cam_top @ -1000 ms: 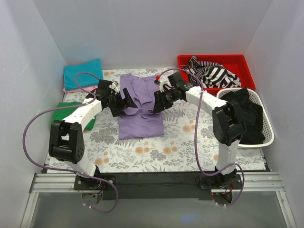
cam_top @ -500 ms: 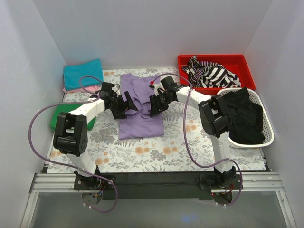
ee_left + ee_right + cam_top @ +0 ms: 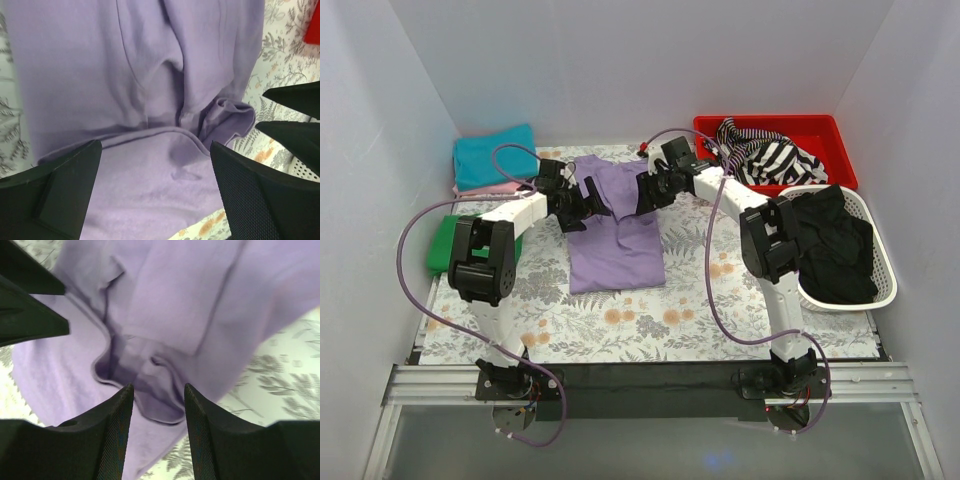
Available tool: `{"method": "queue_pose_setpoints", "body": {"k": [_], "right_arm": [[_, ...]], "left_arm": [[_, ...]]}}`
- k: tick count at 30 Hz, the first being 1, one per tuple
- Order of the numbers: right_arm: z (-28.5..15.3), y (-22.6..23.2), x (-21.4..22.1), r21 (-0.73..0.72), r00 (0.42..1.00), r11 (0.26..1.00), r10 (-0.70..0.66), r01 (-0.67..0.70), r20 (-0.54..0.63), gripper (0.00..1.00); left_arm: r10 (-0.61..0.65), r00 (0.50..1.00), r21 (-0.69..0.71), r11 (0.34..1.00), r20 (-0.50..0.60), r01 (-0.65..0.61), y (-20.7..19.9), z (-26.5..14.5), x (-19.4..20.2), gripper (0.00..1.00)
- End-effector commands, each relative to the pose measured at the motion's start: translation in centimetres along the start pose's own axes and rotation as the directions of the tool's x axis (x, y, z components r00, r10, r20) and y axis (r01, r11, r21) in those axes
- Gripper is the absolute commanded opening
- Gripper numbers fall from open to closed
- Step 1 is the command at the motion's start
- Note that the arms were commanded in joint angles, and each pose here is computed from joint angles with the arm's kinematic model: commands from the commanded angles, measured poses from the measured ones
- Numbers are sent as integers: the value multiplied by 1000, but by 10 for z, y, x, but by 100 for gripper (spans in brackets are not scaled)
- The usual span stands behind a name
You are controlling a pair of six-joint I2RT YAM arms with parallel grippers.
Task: Fold and stack the t-shirts
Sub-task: Fold the tshirt
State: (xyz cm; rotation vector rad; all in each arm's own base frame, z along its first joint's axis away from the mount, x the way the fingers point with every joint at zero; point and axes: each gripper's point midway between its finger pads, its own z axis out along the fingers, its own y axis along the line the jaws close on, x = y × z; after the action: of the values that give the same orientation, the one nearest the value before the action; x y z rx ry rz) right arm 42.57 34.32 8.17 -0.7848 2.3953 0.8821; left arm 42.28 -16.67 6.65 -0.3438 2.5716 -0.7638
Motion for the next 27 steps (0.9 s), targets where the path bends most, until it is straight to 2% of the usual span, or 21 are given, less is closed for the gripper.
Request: {"method": "queue_pose_setpoints", "body": {"k": [1, 4, 7, 10, 16, 27], "right_arm": [[-5, -21, -20, 90, 997, 995, -53, 49, 49, 51], [-17, -8, -27, 53, 995, 996, -78, 75, 69, 51], [-26, 1, -15, 35, 996, 997, -71, 70, 49, 52], [-26, -12, 8, 86, 997, 993, -81, 80, 11, 52], [-27, -10, 34, 60, 996, 995, -84, 86, -37, 52], [-20, -6, 16, 25, 996, 996, -85, 85, -3, 53]], "left_arm": [[75, 993, -2, 997, 93, -75, -6, -4, -34, 89], [114, 989, 5, 993, 94, -115, -9, -5, -38, 90], [132, 985, -1, 991, 112, -133, -15, -20, -41, 90], [140, 980, -37, 990, 140, -136, -10, -34, -39, 90], [135, 979, -92, 988, 155, -121, 6, -46, -29, 90], [134, 981, -121, 986, 138, -117, 17, -49, -17, 90]]}}
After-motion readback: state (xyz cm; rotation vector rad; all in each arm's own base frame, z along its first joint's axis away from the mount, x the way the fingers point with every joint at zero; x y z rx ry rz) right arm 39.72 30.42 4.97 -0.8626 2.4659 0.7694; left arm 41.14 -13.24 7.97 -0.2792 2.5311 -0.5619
